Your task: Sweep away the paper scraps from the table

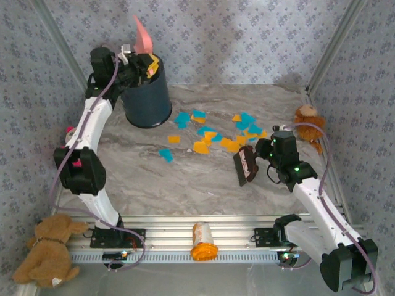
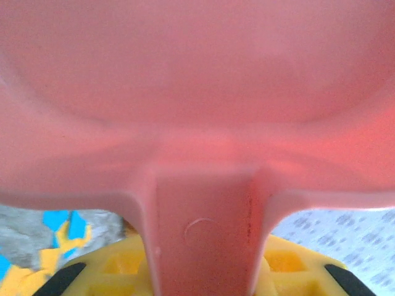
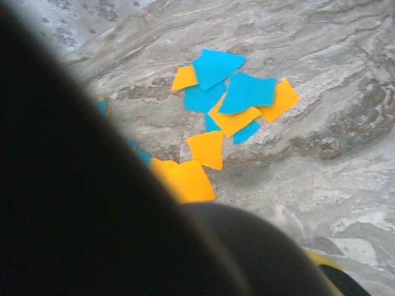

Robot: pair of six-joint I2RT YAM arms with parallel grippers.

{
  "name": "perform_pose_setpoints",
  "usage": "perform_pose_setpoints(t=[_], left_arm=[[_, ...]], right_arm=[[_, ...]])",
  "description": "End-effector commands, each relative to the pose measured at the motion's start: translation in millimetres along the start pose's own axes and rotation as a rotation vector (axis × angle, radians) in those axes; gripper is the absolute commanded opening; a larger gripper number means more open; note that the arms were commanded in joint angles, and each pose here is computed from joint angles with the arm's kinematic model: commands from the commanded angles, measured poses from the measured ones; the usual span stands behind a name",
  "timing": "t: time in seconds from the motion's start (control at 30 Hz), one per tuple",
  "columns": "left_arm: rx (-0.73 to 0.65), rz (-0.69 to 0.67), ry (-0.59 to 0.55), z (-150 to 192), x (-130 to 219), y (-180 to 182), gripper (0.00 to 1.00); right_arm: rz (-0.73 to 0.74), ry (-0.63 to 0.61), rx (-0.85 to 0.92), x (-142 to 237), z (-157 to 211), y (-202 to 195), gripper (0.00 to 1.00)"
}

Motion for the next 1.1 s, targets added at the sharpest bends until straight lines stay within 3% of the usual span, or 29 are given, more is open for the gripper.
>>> perform_pose_setpoints(t=[0.0, 0.27, 0.53, 0.9, 1.07], left_arm=[[-0.199, -0.114, 0.057, 25.3, 20.8, -6.7, 0.0], [-0.443, -0.341, 0.145, 68.2, 59.6, 9.0, 0.0], [-0.617, -0.511, 0.232, 110.7, 95.7, 48.2, 0.0], [-0.781, -0.701, 0.223, 135.0, 123.9, 100.0, 0.0], [-0.814, -0.711, 0.204, 139.3, 128.6, 103.2, 0.0]], right_arm=[[-0.13, -0.047, -0.013, 8.1, -20.6, 29.6, 0.0], [-0.303, -0.009, -0.056, -10.8, -26.0, 69.3, 0.0], [-0.418, 0.039, -0.048, -44.5, -29.3, 125.6, 0.0], [-0.537, 0.141, -0.136, -103.5, -10.1, 208.6, 0.0], [-0.573, 0.175, -0.197, -133.5, 1.1, 245.8, 0.0]])
Point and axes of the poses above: each hand's point on the last joint's axis, 136 mm out from that joint toward the fingers, its own x axis back along the fingers, its own y axis along the line the jaws close on, z = x × y, the point moved 1 cm from there along x, back along the fingers, and after that the axes turned 2 degrees about -x, right-handed, at the moved point
